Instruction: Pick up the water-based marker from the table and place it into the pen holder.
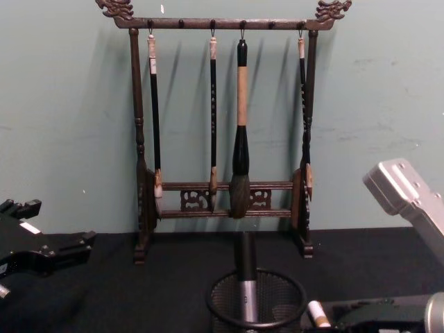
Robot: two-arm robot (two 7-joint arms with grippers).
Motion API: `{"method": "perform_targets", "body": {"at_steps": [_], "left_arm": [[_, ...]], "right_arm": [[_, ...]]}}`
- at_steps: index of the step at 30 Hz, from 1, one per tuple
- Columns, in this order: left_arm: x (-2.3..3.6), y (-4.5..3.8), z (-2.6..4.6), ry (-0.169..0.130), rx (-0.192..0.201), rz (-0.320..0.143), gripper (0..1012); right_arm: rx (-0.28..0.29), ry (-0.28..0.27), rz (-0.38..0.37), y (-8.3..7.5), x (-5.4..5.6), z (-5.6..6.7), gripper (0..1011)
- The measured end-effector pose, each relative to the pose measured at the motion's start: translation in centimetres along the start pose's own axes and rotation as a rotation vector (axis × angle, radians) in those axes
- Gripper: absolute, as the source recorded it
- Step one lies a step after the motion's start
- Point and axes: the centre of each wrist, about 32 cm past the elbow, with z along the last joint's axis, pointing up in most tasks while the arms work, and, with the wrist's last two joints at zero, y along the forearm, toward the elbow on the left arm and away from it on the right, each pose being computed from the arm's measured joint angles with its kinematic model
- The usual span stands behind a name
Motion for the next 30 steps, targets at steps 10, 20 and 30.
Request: {"method": "perform_targets", "body": {"at_steps": [10, 20, 30], "left_arm": [[0.00, 0.00, 0.00, 0.000, 0.000, 0.000, 1001], [0.00, 0.00, 0.00, 0.000, 0.000, 0.000, 1001], [0.00, 0.00, 0.00, 0.000, 0.000, 0.000, 1001]], "right_arm": [[-0.001, 0.002, 0.000, 0.00, 0.00, 0.00, 570], [-0.001, 0.003, 0.000, 0.00, 0.00, 0.00, 246], [-0.002, 0.003, 0.000, 0.00, 0.00, 0.00, 178]]}}
